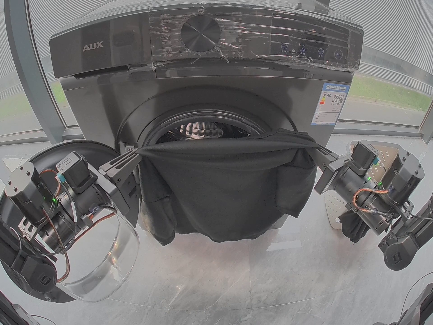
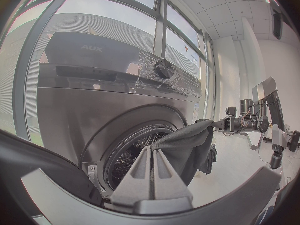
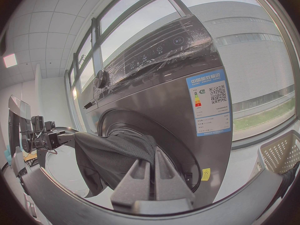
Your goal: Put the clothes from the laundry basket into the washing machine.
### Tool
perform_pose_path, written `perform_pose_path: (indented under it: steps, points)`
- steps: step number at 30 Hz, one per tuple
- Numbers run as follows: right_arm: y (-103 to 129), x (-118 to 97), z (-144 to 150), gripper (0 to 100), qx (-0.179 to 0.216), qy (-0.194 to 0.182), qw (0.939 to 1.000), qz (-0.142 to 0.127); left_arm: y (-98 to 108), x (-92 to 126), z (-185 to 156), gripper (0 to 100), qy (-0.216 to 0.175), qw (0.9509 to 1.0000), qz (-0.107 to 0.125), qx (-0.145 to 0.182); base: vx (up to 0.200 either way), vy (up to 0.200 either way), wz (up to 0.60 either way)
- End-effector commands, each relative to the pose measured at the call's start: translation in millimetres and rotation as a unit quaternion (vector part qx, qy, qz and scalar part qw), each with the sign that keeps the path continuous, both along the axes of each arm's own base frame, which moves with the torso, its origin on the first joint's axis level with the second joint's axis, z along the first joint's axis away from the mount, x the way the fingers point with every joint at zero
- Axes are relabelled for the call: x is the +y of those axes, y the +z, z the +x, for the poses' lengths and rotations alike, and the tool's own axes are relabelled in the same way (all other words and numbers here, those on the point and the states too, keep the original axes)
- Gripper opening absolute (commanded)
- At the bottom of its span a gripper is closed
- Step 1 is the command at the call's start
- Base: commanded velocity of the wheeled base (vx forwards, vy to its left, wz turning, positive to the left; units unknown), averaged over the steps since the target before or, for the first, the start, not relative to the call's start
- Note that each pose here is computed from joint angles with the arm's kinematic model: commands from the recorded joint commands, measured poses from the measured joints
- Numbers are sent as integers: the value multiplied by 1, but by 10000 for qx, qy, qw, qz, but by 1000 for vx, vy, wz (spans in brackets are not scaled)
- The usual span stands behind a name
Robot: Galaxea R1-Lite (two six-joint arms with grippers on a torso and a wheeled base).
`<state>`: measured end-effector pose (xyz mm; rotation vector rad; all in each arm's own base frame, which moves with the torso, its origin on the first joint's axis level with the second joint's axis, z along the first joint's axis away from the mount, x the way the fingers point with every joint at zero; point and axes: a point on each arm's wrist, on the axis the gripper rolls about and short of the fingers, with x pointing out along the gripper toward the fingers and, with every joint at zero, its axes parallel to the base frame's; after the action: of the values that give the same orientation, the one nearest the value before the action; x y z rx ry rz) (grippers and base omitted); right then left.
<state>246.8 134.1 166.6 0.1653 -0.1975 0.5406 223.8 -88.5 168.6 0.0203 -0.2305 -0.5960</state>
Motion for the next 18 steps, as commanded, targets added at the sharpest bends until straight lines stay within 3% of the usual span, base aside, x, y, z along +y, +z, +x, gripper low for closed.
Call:
perform_pose_path:
  steps: [1,8,18]
  points:
    - [1,0,-1,0,-22,18,10000,10,2,0,0,0,-3,10000,-11,-39,0,0,0]
    - [2,0,-2,0,-35,33,10000,17,1,0,0,0,-1,10000,-2,-36,0,0,0]
    - [0,17,-15,0,38,373,9993,33,7,9,-11,0,105,9998,-45,-141,0,0,0]
